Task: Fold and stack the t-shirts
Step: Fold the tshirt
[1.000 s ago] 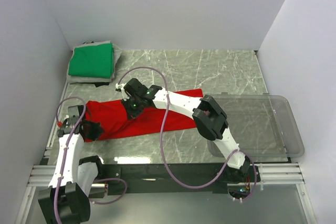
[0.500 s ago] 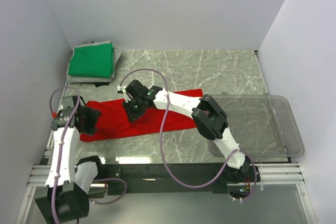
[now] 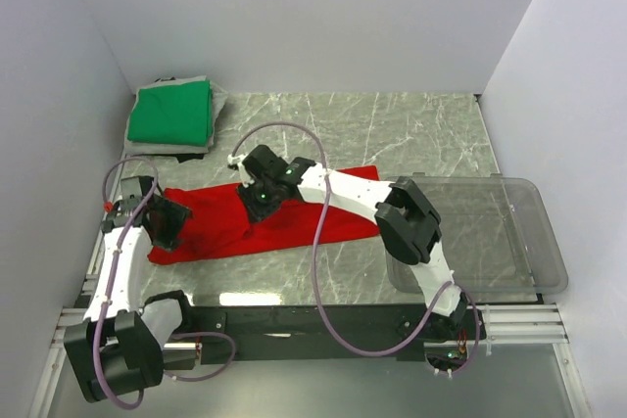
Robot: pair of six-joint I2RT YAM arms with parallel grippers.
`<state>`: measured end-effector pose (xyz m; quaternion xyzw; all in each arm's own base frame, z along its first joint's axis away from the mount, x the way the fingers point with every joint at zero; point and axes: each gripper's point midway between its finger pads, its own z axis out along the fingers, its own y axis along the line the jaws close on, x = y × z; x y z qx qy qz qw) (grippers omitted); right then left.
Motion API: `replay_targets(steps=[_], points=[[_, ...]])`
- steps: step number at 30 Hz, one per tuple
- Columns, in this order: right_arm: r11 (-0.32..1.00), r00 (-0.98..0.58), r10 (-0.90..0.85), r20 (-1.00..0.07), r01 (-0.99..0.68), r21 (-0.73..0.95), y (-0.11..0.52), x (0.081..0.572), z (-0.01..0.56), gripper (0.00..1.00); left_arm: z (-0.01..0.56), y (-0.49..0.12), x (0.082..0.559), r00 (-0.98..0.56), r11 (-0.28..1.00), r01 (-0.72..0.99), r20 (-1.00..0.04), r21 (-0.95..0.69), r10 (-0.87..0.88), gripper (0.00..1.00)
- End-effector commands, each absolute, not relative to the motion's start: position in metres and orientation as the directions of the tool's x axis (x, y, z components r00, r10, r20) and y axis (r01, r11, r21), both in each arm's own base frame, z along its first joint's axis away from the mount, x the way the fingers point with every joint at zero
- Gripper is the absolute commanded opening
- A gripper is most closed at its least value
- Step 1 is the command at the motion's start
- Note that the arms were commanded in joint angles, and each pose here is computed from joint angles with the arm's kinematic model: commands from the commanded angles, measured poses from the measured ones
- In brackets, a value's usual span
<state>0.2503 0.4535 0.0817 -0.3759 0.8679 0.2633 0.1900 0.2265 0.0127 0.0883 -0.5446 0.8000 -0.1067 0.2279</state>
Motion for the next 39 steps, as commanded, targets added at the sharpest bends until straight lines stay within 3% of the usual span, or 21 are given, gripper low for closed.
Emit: replay_targets(steps=[1,6,11,15,19,30,39], points=[[0.642,-0.68,-0.468,-0.564,-0.701,0.311,0.432,0.28,0.11,0.35,0.096,0.019,0.247,-0.313,0.428,-0.773,-0.304,-0.468,-0.9,0.66],[0.727,-0.744,-0.353,-0.567,-0.6,0.334,0.39,0.308,0.12,0.35,0.109,0.039,0.281,-0.298,0.437,-0.76,-0.339,-0.481,-0.892,0.65],[0.805,-0.795,-0.245,-0.555,-0.486,0.341,0.337,0.335,0.117,0.35,0.105,0.04,0.3,-0.28,0.394,-0.755,-0.286,-0.524,-0.917,0.65],[0.823,-0.802,-0.241,-0.546,-0.467,0.323,0.32,0.336,0.115,0.35,0.089,0.037,0.309,-0.269,0.36,-0.759,-0.242,-0.542,-0.932,0.64],[0.834,-0.799,-0.241,-0.551,-0.461,0.304,0.316,0.337,0.115,0.35,0.088,0.052,0.324,-0.252,0.373,-0.759,-0.287,-0.534,-0.924,0.64],[0.875,-0.823,-0.238,-0.516,-0.412,0.253,0.301,0.351,0.095,0.35,0.091,0.111,0.366,-0.223,0.393,-0.792,-0.378,-0.467,-0.898,0.48],[0.903,-0.865,-0.178,-0.468,-0.333,0.272,0.28,0.362,0.074,0.35,0.057,0.11,0.379,-0.239,0.367,-0.81,-0.314,-0.457,-0.919,0.38]])
